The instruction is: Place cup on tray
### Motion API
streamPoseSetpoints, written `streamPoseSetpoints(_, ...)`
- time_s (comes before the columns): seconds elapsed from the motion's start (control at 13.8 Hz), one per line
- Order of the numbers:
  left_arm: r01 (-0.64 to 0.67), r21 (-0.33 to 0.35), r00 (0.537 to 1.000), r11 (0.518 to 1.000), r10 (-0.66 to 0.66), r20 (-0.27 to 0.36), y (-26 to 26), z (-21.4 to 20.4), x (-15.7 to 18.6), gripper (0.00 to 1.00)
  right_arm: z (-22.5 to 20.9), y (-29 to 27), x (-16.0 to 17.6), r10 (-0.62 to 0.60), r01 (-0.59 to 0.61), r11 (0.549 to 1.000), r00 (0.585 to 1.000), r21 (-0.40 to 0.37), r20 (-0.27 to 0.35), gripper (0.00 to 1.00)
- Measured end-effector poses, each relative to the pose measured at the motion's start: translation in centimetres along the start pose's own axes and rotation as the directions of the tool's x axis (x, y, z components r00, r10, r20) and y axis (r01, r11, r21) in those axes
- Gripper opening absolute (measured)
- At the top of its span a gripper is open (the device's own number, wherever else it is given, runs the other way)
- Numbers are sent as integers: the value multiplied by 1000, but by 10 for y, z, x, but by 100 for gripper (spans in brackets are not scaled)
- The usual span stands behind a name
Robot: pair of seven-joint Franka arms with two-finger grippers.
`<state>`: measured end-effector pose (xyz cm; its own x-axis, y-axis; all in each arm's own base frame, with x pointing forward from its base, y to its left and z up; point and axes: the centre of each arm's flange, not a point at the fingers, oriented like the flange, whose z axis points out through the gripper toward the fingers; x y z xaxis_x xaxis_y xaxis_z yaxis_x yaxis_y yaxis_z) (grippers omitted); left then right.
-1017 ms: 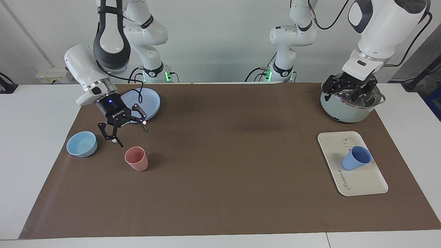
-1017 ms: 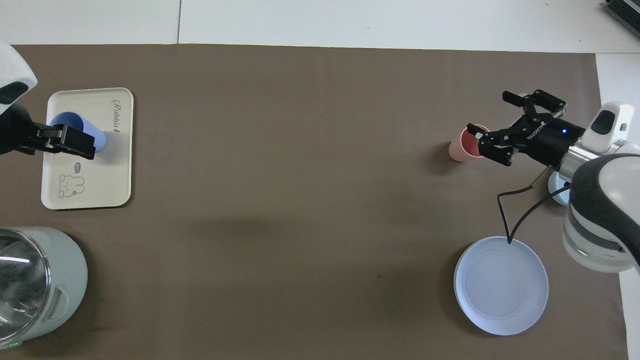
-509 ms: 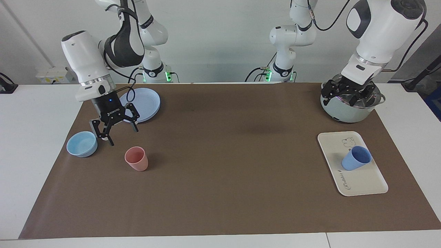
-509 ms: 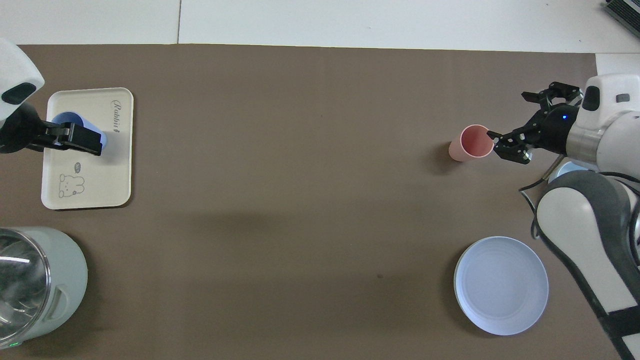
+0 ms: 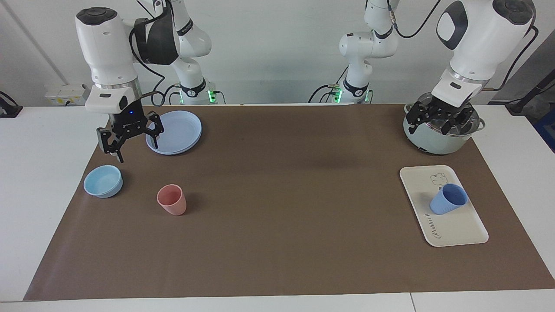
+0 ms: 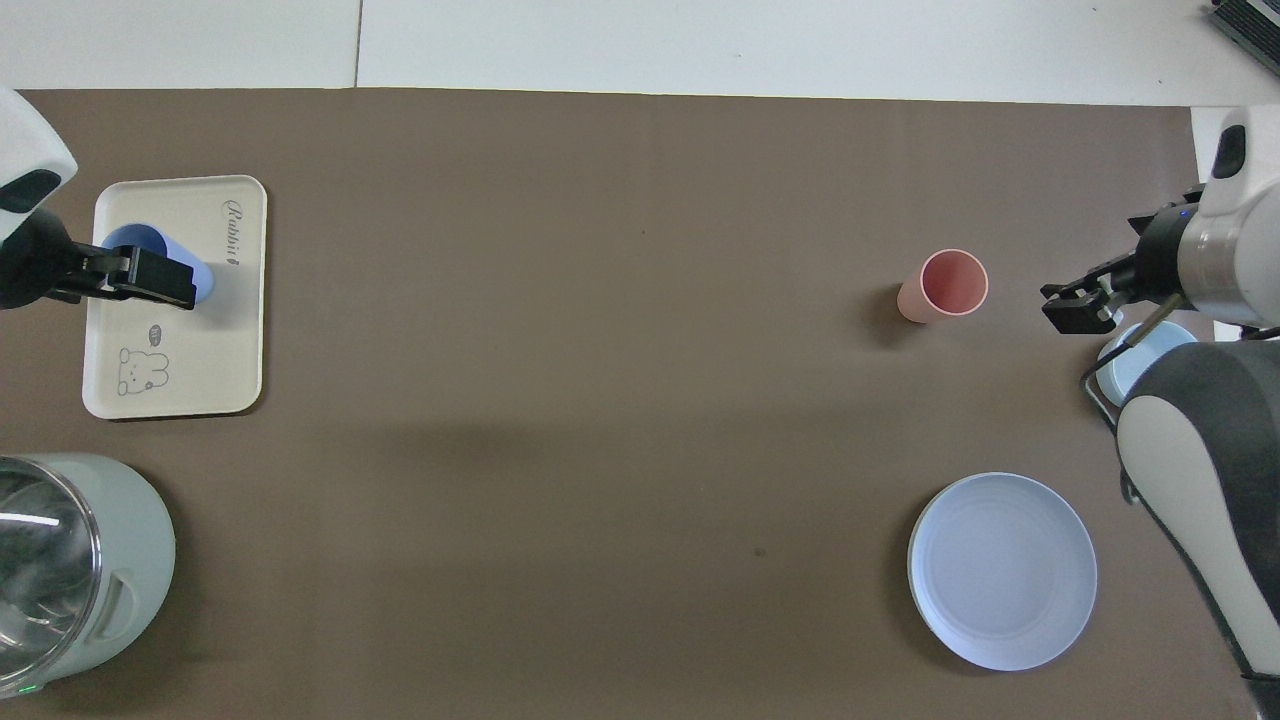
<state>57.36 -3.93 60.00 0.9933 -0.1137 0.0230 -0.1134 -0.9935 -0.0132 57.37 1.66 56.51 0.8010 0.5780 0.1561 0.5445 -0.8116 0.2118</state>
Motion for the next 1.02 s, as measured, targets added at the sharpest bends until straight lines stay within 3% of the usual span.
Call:
streamPoseSetpoints(0.15, 19, 13, 1000, 1000, -19, 12, -13, 3, -3, 100, -7, -5, -5, 218, -219, 976, 975, 15, 46, 100)
streamPoseSetpoints(0.22, 29, 17, 999, 999, -30, 22, -20, 4, -5, 100, -13, -7, -7, 335, -337, 941, 940, 15, 69, 100)
streamPoseSetpoints(0.44, 37, 33, 998, 999, -38, 40, -27, 3, -10, 100, -34, -13, -10, 605, -613, 789, 787, 45, 116, 100)
streamPoseSetpoints(0.65, 16, 67, 999, 998, -19, 41, -21, 1, -10, 100, -66, -14, -17, 656, -674, 738, 727, 33, 202, 100)
streamPoseSetpoints(0.8, 10, 71, 999, 997, -13, 43, -18, 2, -10, 100, -83, -10, -22, 656, -680, 733, 715, 23, 241, 100)
streamPoseSetpoints(1.02, 8, 71, 999, 997, -12, 45, -18, 4, -10, 100, -75, 1, -27, 645, -670, 743, 719, 8, 260, 100)
